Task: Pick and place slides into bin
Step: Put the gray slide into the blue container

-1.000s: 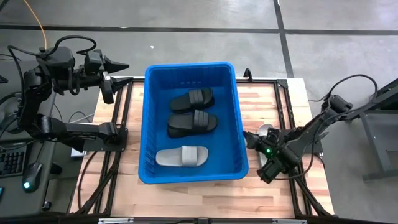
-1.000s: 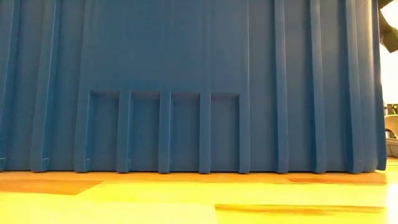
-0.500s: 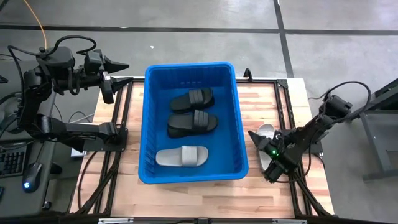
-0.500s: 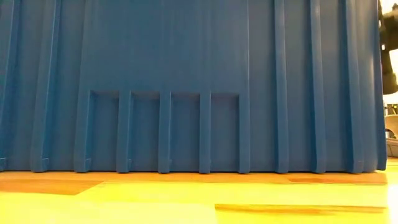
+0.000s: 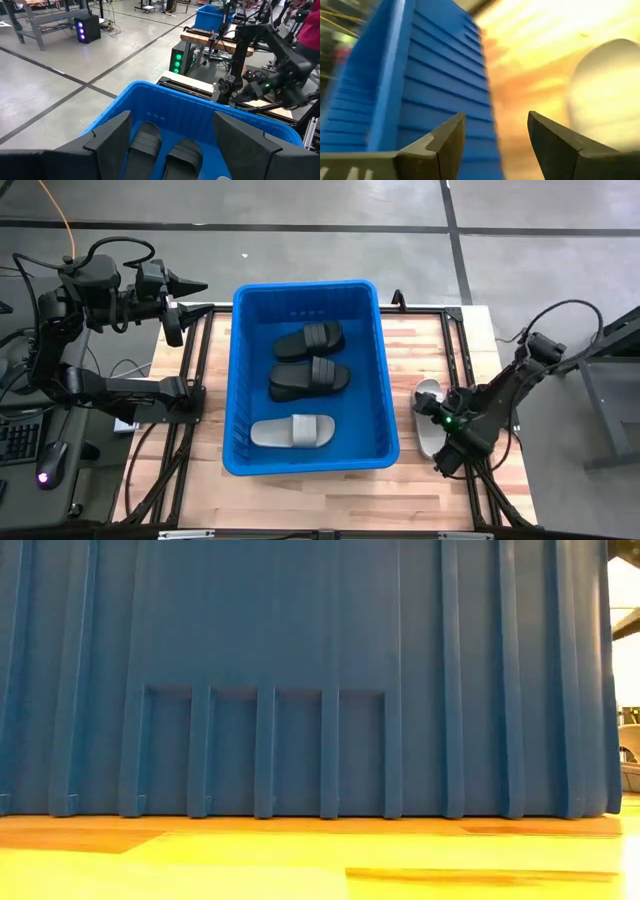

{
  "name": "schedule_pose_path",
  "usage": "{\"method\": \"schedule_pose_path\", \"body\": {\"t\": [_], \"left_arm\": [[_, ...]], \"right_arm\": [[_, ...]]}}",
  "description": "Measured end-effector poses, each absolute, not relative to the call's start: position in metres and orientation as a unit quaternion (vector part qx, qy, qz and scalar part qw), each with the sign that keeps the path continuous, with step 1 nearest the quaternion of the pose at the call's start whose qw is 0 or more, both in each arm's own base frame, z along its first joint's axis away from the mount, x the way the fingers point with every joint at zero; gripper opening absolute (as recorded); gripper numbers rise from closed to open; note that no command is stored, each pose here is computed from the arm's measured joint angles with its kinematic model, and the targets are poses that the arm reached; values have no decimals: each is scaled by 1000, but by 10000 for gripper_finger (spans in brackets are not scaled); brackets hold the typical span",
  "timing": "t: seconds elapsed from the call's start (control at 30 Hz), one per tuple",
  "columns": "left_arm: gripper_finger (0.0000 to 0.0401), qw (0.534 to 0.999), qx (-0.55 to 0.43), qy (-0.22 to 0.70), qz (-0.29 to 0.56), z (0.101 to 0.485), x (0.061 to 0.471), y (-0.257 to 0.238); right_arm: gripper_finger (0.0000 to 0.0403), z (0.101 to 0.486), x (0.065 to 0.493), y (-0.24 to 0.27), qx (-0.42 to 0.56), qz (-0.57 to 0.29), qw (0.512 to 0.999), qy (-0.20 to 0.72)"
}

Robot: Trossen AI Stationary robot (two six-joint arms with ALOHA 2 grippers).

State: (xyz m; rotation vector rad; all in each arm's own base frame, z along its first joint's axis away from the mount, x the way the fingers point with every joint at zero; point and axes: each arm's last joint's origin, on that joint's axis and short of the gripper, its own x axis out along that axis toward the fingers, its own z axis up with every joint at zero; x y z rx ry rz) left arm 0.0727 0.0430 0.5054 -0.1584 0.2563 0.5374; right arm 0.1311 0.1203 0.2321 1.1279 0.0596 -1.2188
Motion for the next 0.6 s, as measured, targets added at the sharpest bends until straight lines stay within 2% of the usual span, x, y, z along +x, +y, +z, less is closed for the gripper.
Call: {"method": "schedule_pose_path", "body": {"t": [0.1, 0.23, 0.4, 0.6], "left_arm": [[266, 953, -78, 126, 264, 505, 73, 43], [266, 953, -78, 126, 264, 505, 73, 43], [266, 953, -78, 126, 264, 505, 73, 43], [266, 953, -78, 126, 264, 505, 73, 43]], "right_arm": [[205, 243, 132, 133, 527, -578, 613, 112], [205, 236, 132, 148, 563, -591, 539, 209], [205, 218, 125, 143, 573, -579, 561, 146], [204, 176, 121, 136, 610, -582, 520, 133]]}}
